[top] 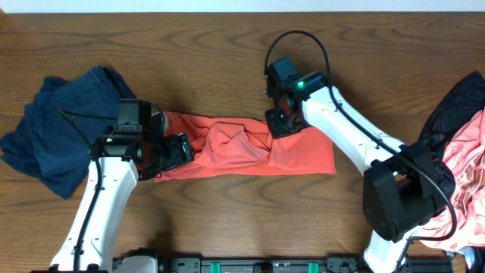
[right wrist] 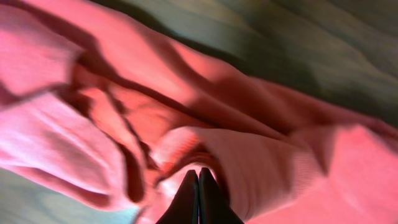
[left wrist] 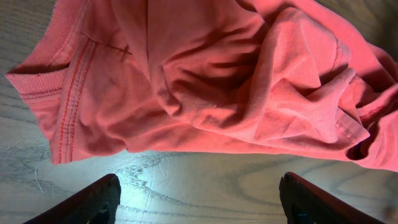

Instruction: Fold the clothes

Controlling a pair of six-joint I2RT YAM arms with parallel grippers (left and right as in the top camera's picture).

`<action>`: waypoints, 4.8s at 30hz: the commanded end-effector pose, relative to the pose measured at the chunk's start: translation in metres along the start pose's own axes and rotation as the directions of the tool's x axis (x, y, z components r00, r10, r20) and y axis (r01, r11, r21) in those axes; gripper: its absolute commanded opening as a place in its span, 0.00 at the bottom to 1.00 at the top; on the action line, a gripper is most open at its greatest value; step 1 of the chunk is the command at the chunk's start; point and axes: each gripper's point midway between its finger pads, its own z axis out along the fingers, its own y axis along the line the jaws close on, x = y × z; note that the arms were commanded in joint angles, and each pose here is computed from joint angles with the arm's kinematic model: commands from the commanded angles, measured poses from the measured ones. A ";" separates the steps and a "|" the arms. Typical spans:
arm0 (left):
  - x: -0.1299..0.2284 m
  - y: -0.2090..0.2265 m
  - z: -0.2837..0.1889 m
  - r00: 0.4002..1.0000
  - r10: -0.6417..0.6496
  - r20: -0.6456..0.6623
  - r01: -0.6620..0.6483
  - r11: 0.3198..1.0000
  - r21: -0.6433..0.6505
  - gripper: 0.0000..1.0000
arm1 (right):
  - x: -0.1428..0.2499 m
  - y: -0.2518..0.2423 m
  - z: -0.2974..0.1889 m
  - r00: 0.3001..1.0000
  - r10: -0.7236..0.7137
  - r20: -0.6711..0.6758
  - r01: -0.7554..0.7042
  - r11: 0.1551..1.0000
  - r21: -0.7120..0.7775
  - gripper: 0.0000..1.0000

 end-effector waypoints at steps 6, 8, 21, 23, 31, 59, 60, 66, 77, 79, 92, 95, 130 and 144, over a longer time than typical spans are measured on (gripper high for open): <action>-0.001 0.002 -0.001 1.000 0.007 0.003 -0.007 1.000 -0.013 0.83 | 0.002 0.071 -0.002 0.944 -0.320 0.078 0.329 0.924 -0.195 0.01; -0.001 0.002 -0.001 1.000 0.007 0.003 -0.007 1.000 -0.013 0.83 | 0.004 0.067 -0.004 0.948 -0.312 0.064 0.318 0.935 -0.159 0.01; -0.004 0.017 0.000 0.998 0.058 0.019 -0.056 0.994 -0.096 0.96 | 0.014 -0.039 -0.073 0.998 0.020 0.059 -0.031 0.981 0.191 0.04; -0.009 0.031 0.003 0.998 0.057 0.027 -0.052 0.984 -0.170 0.99 | 0.022 -0.056 -0.075 0.997 0.067 0.024 -0.071 0.976 0.205 0.12; -0.019 0.044 0.050 0.990 0.126 -0.070 -0.137 0.971 -0.196 0.98 | 0.044 -0.093 -0.079 0.976 0.208 -0.068 -0.193 0.964 0.184 0.17; -0.029 0.058 0.109 0.986 0.120 -0.117 -0.141 0.971 -0.192 0.41 | 0.051 -0.102 -0.078 0.969 0.230 -0.088 -0.207 0.955 0.213 0.17; -0.029 0.058 0.109 0.986 0.120 -0.117 -0.141 0.971 -0.192 0.31 | 0.052 -0.105 -0.079 0.967 0.241 -0.083 -0.217 0.949 0.229 0.17; -0.042 0.051 0.099 0.988 0.127 -0.091 -0.143 0.971 -0.192 0.06 | 0.058 -0.133 -0.084 0.945 0.318 -0.074 -0.285 0.914 0.288 0.17; -0.083 0.026 0.011 0.992 0.119 -0.044 -0.127 0.948 -0.291 0.06 | 0.078 -0.203 -0.095 0.879 0.471 -0.070 -0.429 0.847 0.314 0.17; -0.082 0.015 -0.001 0.994 0.106 -0.032 -0.111 0.956 -0.272 0.06 | 0.082 -0.212 -0.096 0.869 0.489 -0.070 -0.446 0.837 0.316 0.18; -0.016 -0.136 0.003 0.914 0.405 0.007 -0.404 0.912 -0.073 0.06 | 0.092 -0.230 -0.100 0.845 0.528 -0.079 -0.481 0.817 0.318 0.19; -0.001 -0.175 0.013 0.881 0.470 0.048 -0.470 0.882 -0.013 0.06 | 0.095 -0.229 -0.100 0.844 0.529 -0.089 -0.479 0.818 0.319 0.19; 0.047 -0.350 0.030 0.734 0.564 0.377 -0.678 0.640 0.363 0.81 | 0.092 -0.199 -0.091 0.861 0.483 -0.156 -0.461 0.873 0.157 0.21; -0.044 -0.212 0.051 0.907 0.387 0.168 -0.412 0.898 0.154 0.91 | 0.084 -0.110 -0.057 0.962 0.156 -0.223 -0.190 0.971 -0.143 0.31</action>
